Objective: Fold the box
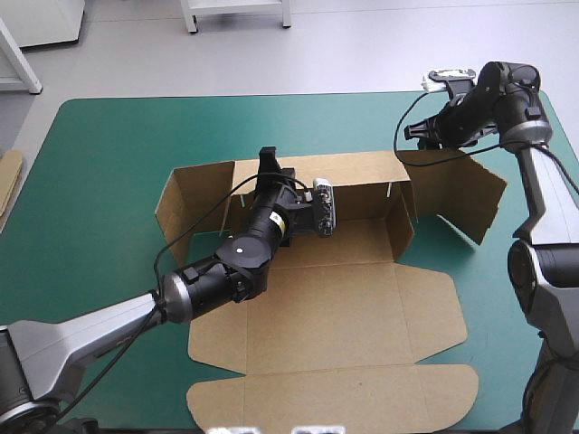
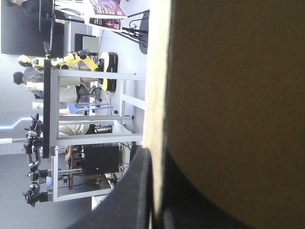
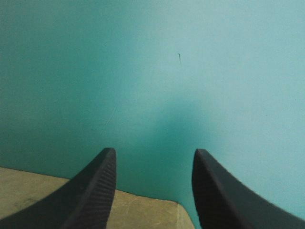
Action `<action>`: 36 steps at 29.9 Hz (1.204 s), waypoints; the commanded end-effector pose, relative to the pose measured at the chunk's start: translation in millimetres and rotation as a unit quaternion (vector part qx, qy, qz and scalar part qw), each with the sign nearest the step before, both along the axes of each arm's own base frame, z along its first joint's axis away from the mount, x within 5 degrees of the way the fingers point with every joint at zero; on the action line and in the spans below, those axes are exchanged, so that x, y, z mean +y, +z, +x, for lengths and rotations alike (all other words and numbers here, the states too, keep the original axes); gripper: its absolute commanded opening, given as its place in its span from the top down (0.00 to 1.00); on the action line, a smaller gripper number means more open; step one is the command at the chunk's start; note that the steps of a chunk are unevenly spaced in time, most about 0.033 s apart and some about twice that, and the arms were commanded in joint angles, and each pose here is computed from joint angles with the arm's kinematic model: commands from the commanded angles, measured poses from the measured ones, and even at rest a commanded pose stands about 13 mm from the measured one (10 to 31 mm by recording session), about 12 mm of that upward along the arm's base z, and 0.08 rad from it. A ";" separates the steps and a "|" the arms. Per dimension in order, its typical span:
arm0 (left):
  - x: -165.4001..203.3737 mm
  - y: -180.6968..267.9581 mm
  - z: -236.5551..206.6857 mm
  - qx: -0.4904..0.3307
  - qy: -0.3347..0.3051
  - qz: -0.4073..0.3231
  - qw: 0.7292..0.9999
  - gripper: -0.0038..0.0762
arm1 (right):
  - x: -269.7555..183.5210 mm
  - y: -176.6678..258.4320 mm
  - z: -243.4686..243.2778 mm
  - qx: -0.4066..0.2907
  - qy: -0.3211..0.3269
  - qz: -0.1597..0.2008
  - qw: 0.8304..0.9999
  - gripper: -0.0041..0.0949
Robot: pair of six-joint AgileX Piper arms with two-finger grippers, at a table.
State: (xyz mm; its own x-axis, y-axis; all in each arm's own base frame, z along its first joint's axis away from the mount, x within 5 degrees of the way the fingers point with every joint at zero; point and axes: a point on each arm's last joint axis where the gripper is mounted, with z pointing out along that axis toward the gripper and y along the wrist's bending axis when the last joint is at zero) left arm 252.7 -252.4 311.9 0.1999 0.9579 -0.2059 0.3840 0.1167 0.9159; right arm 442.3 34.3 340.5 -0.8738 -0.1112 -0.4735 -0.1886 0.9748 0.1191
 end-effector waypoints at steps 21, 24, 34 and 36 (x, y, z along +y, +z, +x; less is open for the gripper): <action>5.7 25.4 -4.0 -0.032 0.005 -0.026 0.999 0.96 | -2.0 32.7 -82.0 0.004 0.029 0.011 1.000 0.58; 5.7 25.4 -4.0 -0.032 0.005 -0.026 0.999 0.96 | -1.6 30.8 -94.2 0.002 0.038 0.011 0.999 0.58; 5.1 25.2 -4.2 -0.031 0.002 -0.027 0.999 0.96 | 9.9 19.8 -150.1 -0.172 0.123 0.044 0.976 0.58; 5.1 25.2 -4.2 -0.031 0.002 -0.027 0.999 0.96 | 11.4 13.8 -160.1 -0.182 0.141 0.044 0.972 0.58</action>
State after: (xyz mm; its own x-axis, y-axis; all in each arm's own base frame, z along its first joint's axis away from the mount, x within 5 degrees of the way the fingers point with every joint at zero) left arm 252.6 -252.2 311.8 0.1955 0.9587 -0.2068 0.3849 0.1190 0.9152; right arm 297.7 45.0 336.8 -0.7167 -0.2652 -0.6450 -0.4455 0.8856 0.1309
